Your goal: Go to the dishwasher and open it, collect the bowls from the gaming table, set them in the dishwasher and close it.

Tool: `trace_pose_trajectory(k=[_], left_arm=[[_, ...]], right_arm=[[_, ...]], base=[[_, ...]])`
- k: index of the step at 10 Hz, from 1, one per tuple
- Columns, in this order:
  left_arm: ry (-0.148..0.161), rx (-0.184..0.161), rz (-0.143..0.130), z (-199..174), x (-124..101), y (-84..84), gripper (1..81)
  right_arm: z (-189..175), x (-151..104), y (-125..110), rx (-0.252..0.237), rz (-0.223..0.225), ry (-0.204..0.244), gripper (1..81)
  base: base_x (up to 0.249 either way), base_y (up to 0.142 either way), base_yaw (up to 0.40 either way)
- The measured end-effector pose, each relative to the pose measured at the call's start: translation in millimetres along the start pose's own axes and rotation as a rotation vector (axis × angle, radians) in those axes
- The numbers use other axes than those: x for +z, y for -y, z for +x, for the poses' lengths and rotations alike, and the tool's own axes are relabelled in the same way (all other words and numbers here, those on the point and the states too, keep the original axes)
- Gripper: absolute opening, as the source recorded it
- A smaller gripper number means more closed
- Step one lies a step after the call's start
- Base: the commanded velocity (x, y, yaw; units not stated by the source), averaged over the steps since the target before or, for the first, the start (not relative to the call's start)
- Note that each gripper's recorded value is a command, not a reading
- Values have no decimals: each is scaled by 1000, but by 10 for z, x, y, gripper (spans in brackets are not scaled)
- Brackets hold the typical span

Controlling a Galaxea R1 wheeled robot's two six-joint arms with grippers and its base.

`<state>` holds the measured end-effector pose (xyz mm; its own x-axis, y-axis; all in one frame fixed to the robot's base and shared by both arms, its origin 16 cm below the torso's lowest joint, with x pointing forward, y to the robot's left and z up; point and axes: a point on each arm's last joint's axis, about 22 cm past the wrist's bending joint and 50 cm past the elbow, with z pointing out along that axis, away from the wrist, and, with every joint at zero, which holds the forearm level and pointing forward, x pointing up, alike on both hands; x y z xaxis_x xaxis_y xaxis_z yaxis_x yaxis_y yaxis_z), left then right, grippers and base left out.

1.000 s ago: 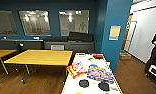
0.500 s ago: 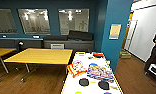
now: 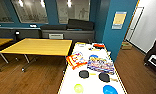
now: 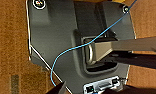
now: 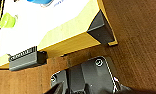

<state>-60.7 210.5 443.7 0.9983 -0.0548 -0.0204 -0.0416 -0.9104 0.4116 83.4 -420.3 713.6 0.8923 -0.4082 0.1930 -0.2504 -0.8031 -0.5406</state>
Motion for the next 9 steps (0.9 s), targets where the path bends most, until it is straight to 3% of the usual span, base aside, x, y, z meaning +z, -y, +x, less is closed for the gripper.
trace_pose_trajectory(k=[2, 5, 8, 9], left_arm=[[15, -7, -1, -43, 2, -2, 811], [9, -6, -1, -9, 6, 0, 811], [11, -26, 7, -16, 35, -7, 811], [12, -25, 16, -21, 46, 13, 811]], right_arm=[[599, 165, 260, 5, 43, -79, 811], [1315, 221, 439, 8, 49, -135, 811], [2057, 254, 752, 57, 74, -162, 811], [2237, 269, 850, 81, 81, -152, 811]], base=[[0, 0, 0], [0, 0, 0], [0, 0, 0], [0, 0, 0]])
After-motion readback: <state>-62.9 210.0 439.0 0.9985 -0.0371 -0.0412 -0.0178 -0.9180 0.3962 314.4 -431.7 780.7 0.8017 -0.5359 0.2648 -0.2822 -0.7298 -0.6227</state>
